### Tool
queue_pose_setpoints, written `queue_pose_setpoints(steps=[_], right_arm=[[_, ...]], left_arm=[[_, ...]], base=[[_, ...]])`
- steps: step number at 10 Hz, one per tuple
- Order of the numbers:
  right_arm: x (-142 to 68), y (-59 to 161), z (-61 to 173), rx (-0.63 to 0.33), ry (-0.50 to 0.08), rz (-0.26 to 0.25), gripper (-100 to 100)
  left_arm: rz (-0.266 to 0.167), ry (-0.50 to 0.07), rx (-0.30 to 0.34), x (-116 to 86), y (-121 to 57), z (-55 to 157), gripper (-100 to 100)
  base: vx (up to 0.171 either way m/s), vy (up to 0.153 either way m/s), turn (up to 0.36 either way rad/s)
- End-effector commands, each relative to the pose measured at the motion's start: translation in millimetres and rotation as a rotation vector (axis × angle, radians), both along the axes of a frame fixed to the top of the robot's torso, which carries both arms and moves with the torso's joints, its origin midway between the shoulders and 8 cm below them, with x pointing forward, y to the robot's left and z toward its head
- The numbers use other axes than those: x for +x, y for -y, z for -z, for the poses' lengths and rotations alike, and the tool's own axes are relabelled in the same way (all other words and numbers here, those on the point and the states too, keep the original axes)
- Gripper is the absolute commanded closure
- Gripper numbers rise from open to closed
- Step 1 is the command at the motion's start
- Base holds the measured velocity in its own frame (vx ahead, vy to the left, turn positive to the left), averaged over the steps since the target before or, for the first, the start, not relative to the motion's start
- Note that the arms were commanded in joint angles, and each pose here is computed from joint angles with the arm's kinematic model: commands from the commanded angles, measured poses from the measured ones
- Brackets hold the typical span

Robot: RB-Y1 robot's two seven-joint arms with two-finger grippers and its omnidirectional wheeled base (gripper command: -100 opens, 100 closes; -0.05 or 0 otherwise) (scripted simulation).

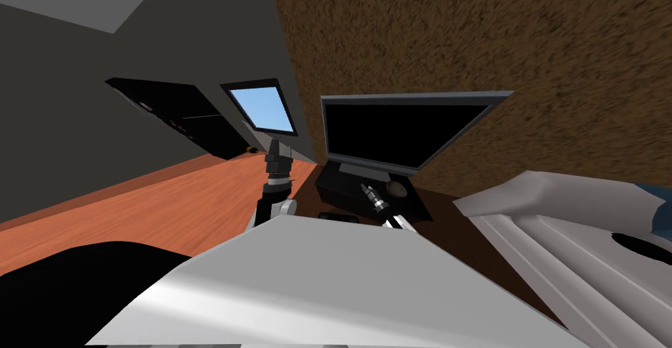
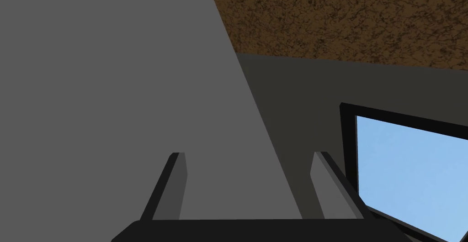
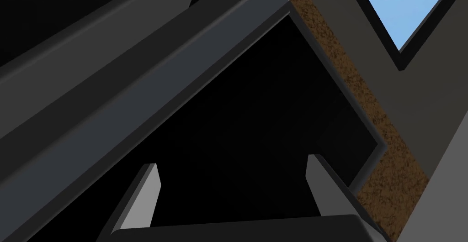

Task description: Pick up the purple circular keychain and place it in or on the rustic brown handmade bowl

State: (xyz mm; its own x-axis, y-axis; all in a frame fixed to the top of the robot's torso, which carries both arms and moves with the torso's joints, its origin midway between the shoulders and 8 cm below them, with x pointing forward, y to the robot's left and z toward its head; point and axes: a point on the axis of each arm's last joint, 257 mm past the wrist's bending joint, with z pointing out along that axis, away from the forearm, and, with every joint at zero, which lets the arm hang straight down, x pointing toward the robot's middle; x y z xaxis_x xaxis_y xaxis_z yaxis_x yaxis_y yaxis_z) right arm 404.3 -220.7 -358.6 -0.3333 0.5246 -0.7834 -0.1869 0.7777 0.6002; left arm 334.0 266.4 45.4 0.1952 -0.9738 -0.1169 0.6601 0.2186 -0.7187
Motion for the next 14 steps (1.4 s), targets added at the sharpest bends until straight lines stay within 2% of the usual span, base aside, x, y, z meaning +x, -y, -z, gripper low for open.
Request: queue_pose_setpoints(steps=[1,2,3,4,5,6,7,9,10,11,12,14], right_arm=[[-5,2,19,-0.07,-0.026,-0.035,-100],[-10,5,37,-0.138,-0.05,-0.069,-100],[-15,13,50,-0.147,-0.078,-0.06,-100],[-16,13,50,-0.147,-0.078,-0.059,-100],[-20,15,63,-0.212,-0.092,-0.096,-100],[-23,20,70,-0.218,-0.11,-0.09,-100],[-27,24,81,-0.281,-0.12,-0.127,-100],[-33,32,92,-0.29,-0.147,-0.119,-100],[-39,40,105,-0.356,-0.166,-0.152,-100],[-42,44,111,-0.361,-0.18,-0.148,-100],[-48,53,123,-0.426,-0.198,-0.181,-100],[-51,58,127,-0.43,-0.211,-0.177,-100]], left_arm=[[0.0,0.0,0.0,0,0.0,0,0],[0.0,0.0,0.0,0,0.0,0,0],[0.0,0.0,0.0,0,0.0,0,0],[0.0,0.0,0.0,0,0.0,0,0],[0.0,0.0,0.0,0,0.0,0,0],[0.0,0.0,0.0,0,0.0,0,0],[0.0,0.0,0.0,0,0.0,0,0],[0.0,0.0,0.0,0,0.0,0,0],[0.0,0.0,0.0,0,0.0,0,0],[0.0,0.0,0.0,0,0.0,0,0],[0.0,0.0,0.0,0,0.0,0,0],[0.0,0.0,0.0,0,0.0,0,0]], base=[[-0.011,-0.031,0.153],[-0.036,-0.059,0.259],[-0.027,-0.059,0.1],[-0.009,-0.031,-0.028],[-0.013,-0.033,0.168],[-0.011,-0.037,0.101],[-0.014,-0.032,0.177],[-0.01,-0.022,0.043],[-0.006,-0.017,0.174],[-0.007,-0.021,0.13],[-0.01,-0.021,0.191],[-0.004,-0.015,0.042]])
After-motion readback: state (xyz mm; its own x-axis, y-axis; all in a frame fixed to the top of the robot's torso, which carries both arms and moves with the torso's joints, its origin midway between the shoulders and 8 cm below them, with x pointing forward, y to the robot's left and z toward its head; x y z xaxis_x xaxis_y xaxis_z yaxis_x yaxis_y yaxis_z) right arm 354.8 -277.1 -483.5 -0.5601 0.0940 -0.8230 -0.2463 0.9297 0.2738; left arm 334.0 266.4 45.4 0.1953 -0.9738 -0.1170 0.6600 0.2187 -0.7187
